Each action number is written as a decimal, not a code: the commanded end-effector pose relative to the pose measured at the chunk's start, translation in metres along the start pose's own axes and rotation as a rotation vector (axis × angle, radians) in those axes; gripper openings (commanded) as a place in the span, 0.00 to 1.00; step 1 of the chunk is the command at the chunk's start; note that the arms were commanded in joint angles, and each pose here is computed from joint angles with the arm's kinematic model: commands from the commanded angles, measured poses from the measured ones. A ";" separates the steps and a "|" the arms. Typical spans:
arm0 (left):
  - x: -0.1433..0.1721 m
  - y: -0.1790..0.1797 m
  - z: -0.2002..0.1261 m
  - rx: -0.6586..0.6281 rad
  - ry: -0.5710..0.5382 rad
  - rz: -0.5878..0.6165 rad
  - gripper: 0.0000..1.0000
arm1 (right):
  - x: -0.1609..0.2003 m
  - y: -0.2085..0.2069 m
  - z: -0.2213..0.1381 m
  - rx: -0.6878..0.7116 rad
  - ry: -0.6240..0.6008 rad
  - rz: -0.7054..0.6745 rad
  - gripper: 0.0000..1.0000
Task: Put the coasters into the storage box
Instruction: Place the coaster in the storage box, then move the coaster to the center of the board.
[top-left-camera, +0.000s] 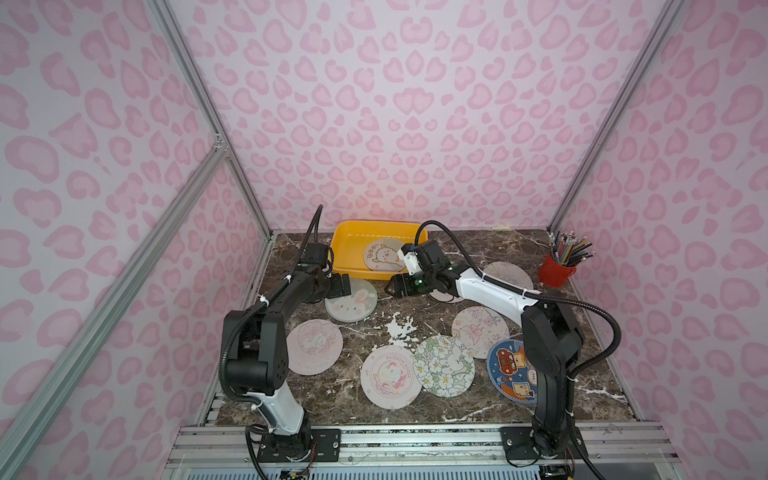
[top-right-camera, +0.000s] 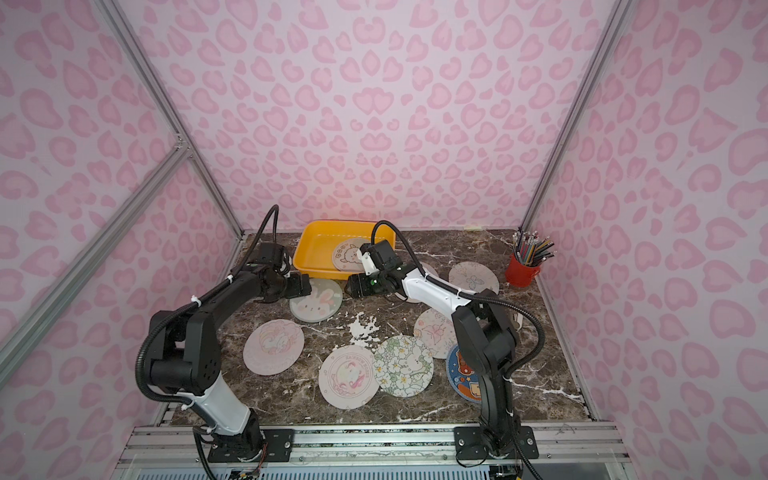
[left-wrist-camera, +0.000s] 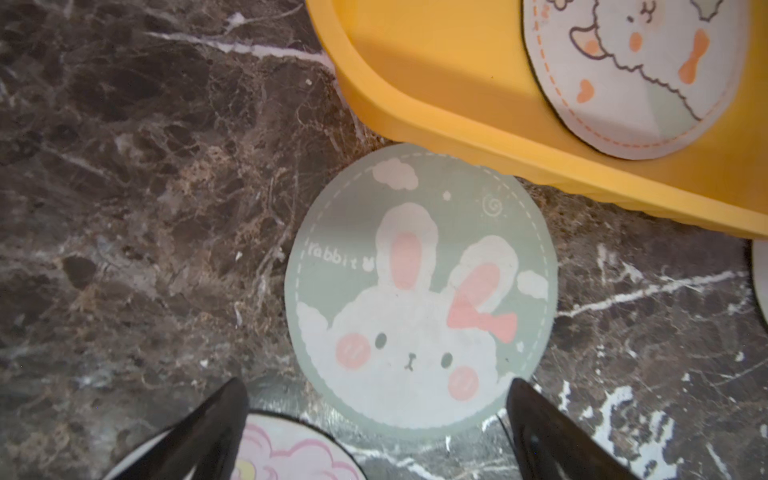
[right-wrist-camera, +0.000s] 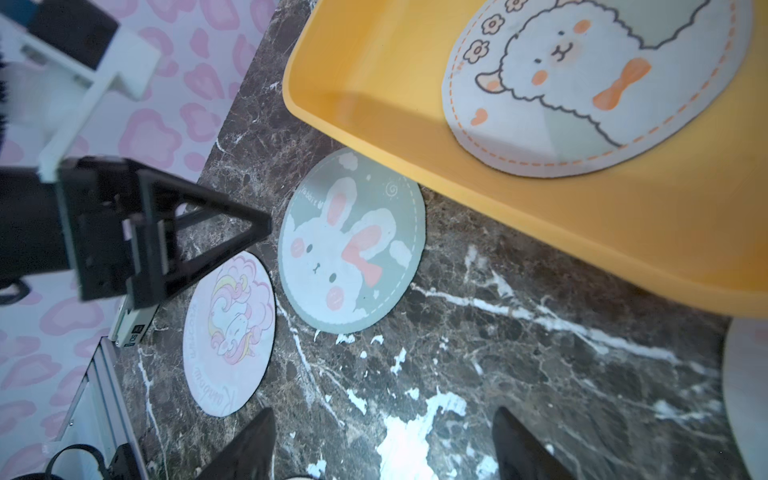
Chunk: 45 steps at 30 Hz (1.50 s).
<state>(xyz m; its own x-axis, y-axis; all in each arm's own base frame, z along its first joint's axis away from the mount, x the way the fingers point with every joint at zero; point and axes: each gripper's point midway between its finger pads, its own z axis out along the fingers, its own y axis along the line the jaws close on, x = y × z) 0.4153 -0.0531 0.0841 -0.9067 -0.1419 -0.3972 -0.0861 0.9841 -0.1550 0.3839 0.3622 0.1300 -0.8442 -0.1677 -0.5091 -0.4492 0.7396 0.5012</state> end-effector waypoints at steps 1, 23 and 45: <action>-0.002 0.006 0.014 -0.003 0.049 0.076 0.99 | -0.002 0.002 -0.002 -0.014 -0.033 0.004 0.83; 0.008 -0.004 0.074 0.138 0.225 0.125 0.98 | -0.010 -0.016 -0.022 0.011 -0.060 0.021 0.85; 0.104 -0.059 0.048 0.195 0.472 0.251 0.95 | 0.025 -0.024 -0.015 0.029 -0.011 0.041 0.85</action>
<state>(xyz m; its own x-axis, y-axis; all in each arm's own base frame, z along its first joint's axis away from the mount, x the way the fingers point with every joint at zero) 0.4021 -0.1181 0.0205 -0.9561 0.2017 -0.2127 0.2427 0.9516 -0.1887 0.3723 0.3273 0.1243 -0.8531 -0.1266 -0.5062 -0.4111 0.7604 0.5027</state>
